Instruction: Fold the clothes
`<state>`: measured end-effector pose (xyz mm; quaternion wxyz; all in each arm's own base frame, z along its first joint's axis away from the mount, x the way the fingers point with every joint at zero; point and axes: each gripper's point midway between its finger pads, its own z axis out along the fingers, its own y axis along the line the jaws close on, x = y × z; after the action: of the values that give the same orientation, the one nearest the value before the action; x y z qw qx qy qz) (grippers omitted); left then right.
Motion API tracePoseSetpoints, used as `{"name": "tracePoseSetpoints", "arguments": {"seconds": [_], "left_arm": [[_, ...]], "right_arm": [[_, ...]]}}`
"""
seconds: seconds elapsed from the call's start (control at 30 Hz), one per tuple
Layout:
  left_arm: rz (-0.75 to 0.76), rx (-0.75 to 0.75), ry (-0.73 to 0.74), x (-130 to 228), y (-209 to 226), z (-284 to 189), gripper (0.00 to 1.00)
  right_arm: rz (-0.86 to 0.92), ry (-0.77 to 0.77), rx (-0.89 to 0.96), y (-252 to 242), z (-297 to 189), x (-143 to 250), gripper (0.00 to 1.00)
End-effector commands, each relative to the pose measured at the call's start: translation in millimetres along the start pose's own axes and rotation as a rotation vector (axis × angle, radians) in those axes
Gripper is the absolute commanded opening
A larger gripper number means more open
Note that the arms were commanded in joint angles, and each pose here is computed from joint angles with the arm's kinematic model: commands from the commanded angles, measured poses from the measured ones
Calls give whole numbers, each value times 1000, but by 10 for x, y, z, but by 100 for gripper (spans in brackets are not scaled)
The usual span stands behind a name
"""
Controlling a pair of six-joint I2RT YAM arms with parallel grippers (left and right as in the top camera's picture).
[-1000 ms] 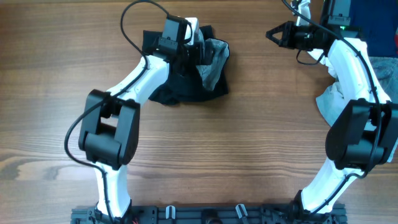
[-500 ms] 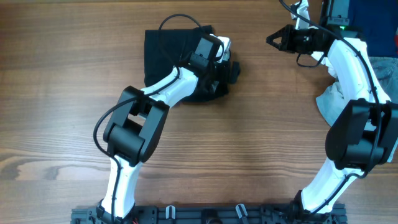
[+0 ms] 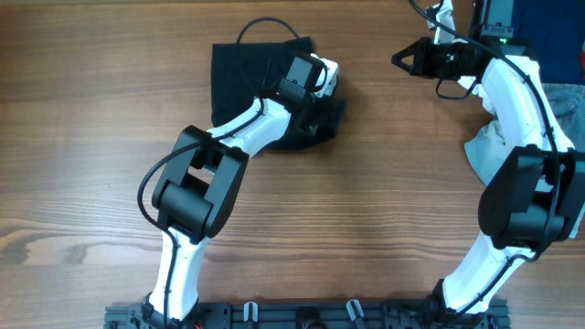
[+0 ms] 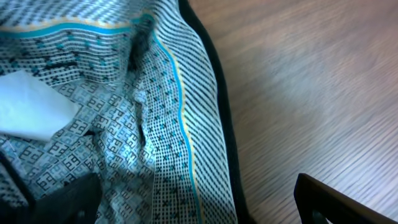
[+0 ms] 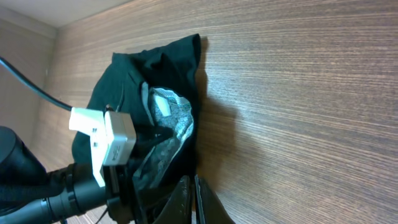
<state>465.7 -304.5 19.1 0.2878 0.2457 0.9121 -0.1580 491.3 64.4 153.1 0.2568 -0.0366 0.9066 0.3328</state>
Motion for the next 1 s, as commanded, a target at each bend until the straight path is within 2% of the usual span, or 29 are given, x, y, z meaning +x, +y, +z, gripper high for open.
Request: {"name": "tracePoseSetpoints", "arguments": {"seconds": [0.0, 0.27, 0.37, 0.47, 0.67, 0.83, 0.97], "left_arm": [[176, -62, -132, -529, -17, -512, 100], [191, -95, -226, -889, -79, -1298, 100], [180, -170, -242, -950, 30, -1576, 100], [151, -272, -202, -867, 298, -1663, 100], [78, -288, -29, -411, 849, -1348, 100], [246, -75, 98, 0, 810, -872, 100], [327, -6, 146, 195, 745, -647, 100]], "right_arm": [[-21, -6, 46, -81, -32, -8, 4], [-20, -6, 57, -102, -36, -10, 4], [-20, -6, 57, -102, -36, -9, 5], [-20, -6, 56, -101, -36, -9, 4], [-19, -6, 56, -101, -36, -9, 4], [-19, -6, 56, -101, -36, -9, 5], [-20, -7, 56, -101, -36, -11, 5]]}}
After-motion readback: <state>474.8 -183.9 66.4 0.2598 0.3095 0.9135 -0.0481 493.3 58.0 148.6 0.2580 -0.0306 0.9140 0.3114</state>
